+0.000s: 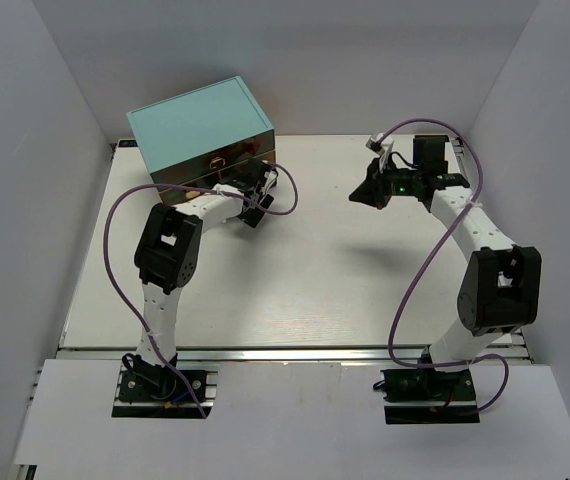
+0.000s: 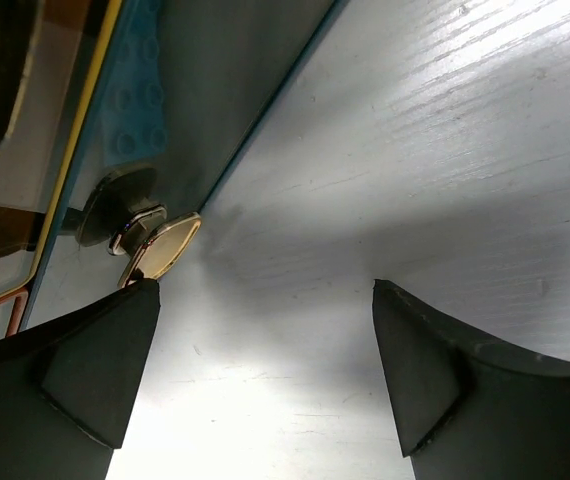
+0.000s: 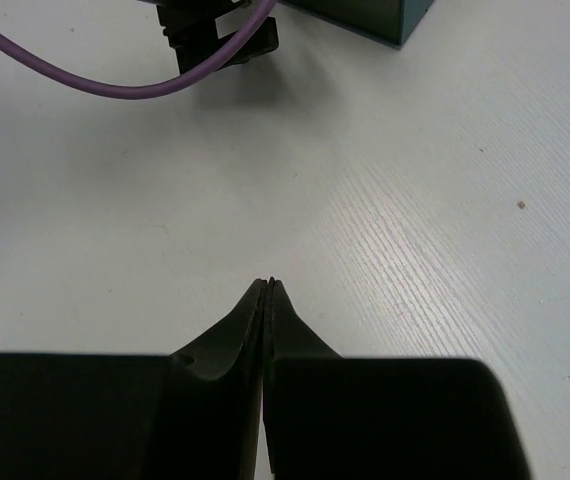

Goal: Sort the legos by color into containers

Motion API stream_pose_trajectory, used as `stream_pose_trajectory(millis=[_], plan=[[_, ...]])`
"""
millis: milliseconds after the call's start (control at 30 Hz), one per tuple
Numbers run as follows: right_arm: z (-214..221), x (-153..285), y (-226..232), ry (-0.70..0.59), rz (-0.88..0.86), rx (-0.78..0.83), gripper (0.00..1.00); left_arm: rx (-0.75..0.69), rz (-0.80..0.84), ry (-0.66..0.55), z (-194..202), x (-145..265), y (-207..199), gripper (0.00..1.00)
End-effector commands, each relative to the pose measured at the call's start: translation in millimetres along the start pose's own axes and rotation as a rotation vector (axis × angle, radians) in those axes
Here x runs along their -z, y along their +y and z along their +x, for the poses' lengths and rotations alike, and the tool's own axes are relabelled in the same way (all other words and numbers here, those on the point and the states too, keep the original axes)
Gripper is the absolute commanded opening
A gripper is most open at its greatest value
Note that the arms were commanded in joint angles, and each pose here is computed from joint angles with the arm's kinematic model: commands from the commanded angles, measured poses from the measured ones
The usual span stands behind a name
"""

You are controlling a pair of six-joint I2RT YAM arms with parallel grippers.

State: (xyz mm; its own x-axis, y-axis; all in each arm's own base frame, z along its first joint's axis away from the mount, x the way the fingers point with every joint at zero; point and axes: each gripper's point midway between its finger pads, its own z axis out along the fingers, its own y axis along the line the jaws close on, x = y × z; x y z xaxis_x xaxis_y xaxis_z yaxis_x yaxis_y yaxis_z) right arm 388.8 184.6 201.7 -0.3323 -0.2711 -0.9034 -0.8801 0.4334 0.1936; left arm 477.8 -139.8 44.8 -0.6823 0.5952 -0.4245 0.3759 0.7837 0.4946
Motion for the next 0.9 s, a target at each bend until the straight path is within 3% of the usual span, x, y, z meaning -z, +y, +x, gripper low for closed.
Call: stream_pose_trajectory(millis=[0,233,400,433,500,533,667,700,733,800,833,867], plan=[[-14.0,11.8,11.7,-0.031,-0.011,0.028,0.0,0.045,-0.051,-0.017,-6.7,-4.0,25.7,0.98],[-7.3,13.8,17.7,-0.021,-0.021,0.035,0.0,0.058,0.037,-0.083,-7.4,25.0,9.5,0.82],[0.8,15.9,22.5,-0.013,-0.022,0.033,0.0,0.177,0.079,-0.173,-9.6,62.4,14.2,0.66],[5.5,15.2,24.1,-0.005,-0.027,0.032,0.0,0.185,0.091,-0.171,-2.8,63.7,10.5,0.55],[8.6,16.7,27.9,0.005,-0.031,0.034,0.0,0.208,0.105,-0.188,-2.0,73.4,11.3,0.47],[10.9,18.0,30.8,0.011,-0.035,0.032,0.0,0.231,0.114,-0.212,-5.2,84.8,14.8,0.38],[23.9,21.0,41.0,0.047,-0.043,0.069,0.0,0.271,0.239,-0.254,-3.6,116.9,-0.2,0.15],[26.1,23.3,39.6,0.063,-0.022,0.063,0.01,0.276,0.341,-0.252,1.1,126.1,-17.3,0.09],[29.5,23.7,38.7,0.088,-0.009,0.049,0.08,0.328,0.414,-0.264,-1.1,138.8,-26.9,0.0],[43.0,28.3,34.5,0.195,0.031,-0.012,0.21,0.371,0.586,-0.329,-1.0,176.9,-45.1,0.0],[47.1,28.7,32.9,0.224,0.046,-0.047,0.37,0.438,0.647,-0.366,-6.4,192.2,-49.9,0.0],[51.2,30.5,29.4,0.245,0.064,-0.089,0.44,0.486,0.679,-0.443,-11.8,220.2,-42.1,0.0]])
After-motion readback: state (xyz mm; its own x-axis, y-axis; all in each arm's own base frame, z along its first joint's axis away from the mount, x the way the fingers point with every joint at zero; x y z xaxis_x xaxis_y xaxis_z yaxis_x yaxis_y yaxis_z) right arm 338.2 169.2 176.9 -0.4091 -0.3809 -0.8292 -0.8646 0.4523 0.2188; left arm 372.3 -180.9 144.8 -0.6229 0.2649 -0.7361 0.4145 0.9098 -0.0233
